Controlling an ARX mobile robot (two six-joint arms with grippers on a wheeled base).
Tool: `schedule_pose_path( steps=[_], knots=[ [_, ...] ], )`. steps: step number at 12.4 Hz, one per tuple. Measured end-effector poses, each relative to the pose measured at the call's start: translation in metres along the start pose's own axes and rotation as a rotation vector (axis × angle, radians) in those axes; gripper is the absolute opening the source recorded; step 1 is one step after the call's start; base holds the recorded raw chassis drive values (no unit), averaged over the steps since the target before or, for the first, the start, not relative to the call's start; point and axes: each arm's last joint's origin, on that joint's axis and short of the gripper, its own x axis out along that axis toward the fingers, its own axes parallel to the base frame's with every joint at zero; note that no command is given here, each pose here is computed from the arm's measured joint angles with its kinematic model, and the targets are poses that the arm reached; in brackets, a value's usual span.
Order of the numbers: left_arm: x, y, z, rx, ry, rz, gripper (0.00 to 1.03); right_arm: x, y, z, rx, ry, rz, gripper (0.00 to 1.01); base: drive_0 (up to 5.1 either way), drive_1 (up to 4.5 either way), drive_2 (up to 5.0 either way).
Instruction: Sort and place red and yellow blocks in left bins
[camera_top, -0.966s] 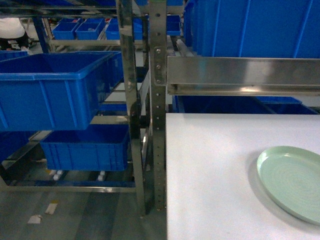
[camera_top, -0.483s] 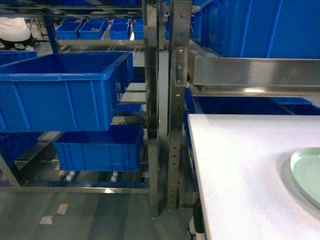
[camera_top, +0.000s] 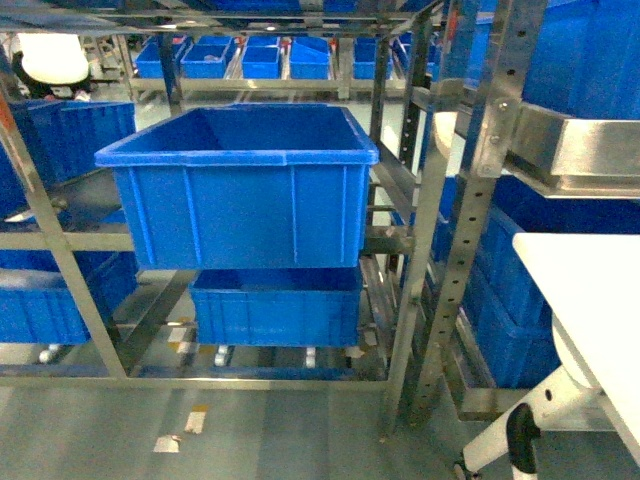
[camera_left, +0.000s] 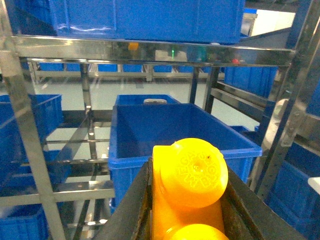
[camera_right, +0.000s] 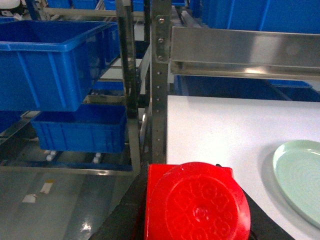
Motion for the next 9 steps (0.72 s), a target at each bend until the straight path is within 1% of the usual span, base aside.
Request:
schedule_pose_path(
  steps=[9],
  knots=[
    [-0.0001, 0.0002, 0.0002, 0.0, -0.003, 0.001, 0.27, 0.0, 0.0, 0.0, 0.0, 0.0, 0.0, 0.27, -5.0, 2.44, 2.4]
  ],
)
